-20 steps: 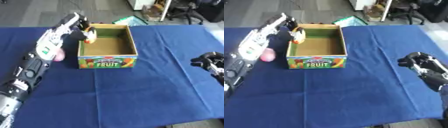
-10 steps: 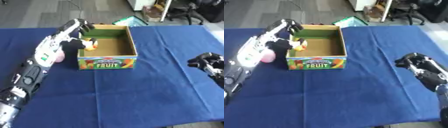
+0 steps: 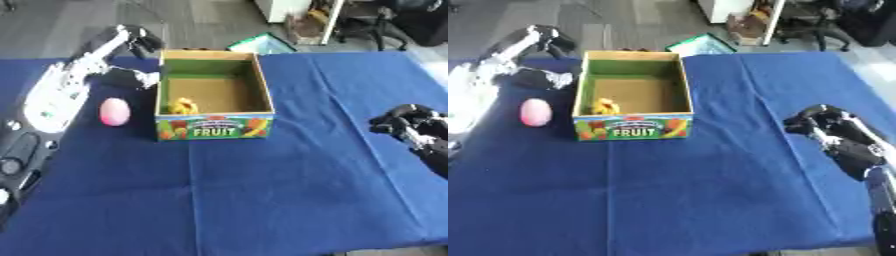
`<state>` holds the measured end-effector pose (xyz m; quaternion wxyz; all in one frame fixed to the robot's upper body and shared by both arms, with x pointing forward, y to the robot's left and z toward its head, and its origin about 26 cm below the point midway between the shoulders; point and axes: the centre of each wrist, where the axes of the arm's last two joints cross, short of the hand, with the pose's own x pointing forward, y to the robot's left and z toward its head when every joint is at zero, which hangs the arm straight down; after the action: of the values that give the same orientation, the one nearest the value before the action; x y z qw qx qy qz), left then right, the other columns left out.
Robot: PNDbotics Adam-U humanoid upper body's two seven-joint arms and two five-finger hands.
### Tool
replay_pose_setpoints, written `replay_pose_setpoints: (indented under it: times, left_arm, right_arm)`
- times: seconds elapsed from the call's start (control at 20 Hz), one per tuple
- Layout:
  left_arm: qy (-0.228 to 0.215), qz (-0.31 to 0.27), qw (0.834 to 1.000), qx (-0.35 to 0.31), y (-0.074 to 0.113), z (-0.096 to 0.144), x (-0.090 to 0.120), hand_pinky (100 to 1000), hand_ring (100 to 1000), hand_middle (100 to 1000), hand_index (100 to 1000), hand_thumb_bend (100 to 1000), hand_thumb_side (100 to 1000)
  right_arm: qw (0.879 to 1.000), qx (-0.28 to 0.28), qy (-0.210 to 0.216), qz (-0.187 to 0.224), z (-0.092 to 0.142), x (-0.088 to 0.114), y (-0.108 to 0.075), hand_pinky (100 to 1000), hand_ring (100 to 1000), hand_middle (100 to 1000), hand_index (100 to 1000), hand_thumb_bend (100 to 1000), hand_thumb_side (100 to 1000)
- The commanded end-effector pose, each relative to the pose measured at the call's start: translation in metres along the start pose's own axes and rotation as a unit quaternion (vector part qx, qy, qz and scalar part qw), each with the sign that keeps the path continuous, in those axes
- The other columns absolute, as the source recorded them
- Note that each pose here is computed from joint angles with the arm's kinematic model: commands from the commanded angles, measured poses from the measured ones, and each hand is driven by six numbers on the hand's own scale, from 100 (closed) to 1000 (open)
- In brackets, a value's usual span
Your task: Pick up objects on the table and place them in the box.
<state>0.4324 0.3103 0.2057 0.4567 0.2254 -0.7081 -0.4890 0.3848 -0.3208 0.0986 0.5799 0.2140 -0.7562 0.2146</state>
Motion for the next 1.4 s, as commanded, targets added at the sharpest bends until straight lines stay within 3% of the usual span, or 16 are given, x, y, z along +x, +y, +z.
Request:
replay_pose_setpoints:
  times: [0.05, 0.25, 0.5, 0.9, 1.15, 1.4]
  left_arm:
    - [0.035, -0.082, 0.996, -0.011, 0.032, 0.017, -0.006, 702, 736, 694, 778, 390, 189]
    - [0.094, -0.144, 0.984, -0.046, 0.033, 0.029, -0.026, 712, 740, 715, 792, 452, 236]
    - [0.149, -0.156, 0.973, -0.078, 0.022, 0.033, -0.049, 696, 700, 667, 776, 473, 260]
    - [0.168, -0.158, 0.97, -0.071, -0.006, 0.022, -0.062, 689, 684, 656, 767, 525, 249]
    - [0.169, -0.164, 0.97, -0.065, -0.023, 0.017, -0.064, 662, 585, 547, 676, 429, 255]
    - [0.171, -0.172, 0.969, -0.037, -0.027, 0.016, -0.065, 605, 437, 325, 476, 171, 222]
  right_arm:
    - [1.0, -0.005, -0.001, 0.023, 0.003, 0.013, -0.01, 799, 751, 569, 630, 100, 100]
    - [1.0, -0.005, 0.0, 0.023, 0.003, 0.013, -0.01, 799, 751, 569, 630, 100, 100]
    - [1.0, -0.005, 0.0, 0.023, 0.003, 0.013, -0.01, 800, 751, 569, 630, 100, 100]
    - [1.0, -0.004, -0.002, 0.021, 0.003, 0.011, -0.009, 800, 752, 569, 630, 100, 100]
    - [1.0, -0.004, -0.003, 0.02, 0.002, 0.01, -0.009, 800, 752, 569, 630, 100, 100]
    - [1.0, -0.003, -0.002, 0.02, 0.003, 0.01, -0.008, 800, 752, 569, 630, 100, 100]
